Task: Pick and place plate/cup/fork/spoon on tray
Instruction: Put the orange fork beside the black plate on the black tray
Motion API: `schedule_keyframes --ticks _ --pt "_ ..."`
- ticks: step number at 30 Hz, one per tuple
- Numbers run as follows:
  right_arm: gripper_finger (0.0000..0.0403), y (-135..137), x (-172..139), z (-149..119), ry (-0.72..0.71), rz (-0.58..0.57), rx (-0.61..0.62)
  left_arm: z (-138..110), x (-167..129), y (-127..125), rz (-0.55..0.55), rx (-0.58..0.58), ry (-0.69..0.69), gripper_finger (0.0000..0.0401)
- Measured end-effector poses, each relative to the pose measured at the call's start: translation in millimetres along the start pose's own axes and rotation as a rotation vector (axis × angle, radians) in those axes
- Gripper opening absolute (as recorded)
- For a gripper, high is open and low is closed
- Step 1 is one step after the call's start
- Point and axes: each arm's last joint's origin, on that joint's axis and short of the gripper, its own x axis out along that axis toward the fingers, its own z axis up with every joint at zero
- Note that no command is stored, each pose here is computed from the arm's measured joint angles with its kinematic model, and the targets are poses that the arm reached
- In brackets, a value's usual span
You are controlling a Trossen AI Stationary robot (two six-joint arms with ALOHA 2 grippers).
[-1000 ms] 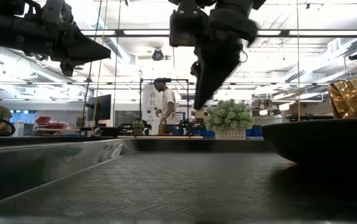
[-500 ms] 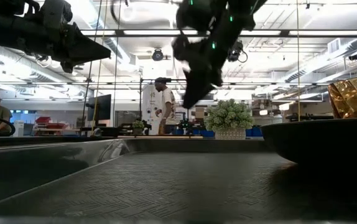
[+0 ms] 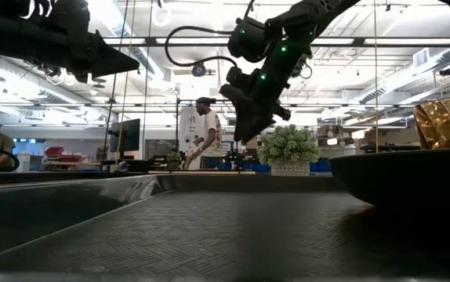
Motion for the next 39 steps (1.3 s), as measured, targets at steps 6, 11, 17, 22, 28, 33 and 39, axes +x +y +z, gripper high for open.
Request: schedule_keyframes --ticks 6,11,17,22,28,33,39 --pt "0.0121 3.5 -0.6 6.0 -0.072 0.010 0.048 8.1 -0.3 1.8 0.050 0.096 -0.060 0.0043" --pt "0.0121 6.2 -1.4 10.4 -0.124 0.023 0.067 10.4 -0.5 2.4 0.069 0.173 -0.073 0.0043" --pt "0.0121 14.0 8.4 5.3 -0.102 0.056 0.054 8.4 -0.3 2.4 0.073 0.157 -0.057 0.0043" --pt "0.0121 17.3 21.6 -1.4 -0.019 0.080 0.025 7.6 -0.4 2.2 0.069 0.104 -0.052 0.0043" --pt "0.0121 12.1 23.0 6.9 -0.034 0.073 0.028 7.9 -0.3 2.5 0.074 0.056 -0.056 0.0043" --pt "0.0121 5.0 29.6 11.0 -0.046 0.077 0.040 7.6 0.7 4.0 0.088 0.032 -0.054 0.0043" --pt "0.0121 5.0 41.7 5.3 -0.008 0.089 0.044 6.4 2.9 7.0 0.111 0.024 -0.046 0.0043"
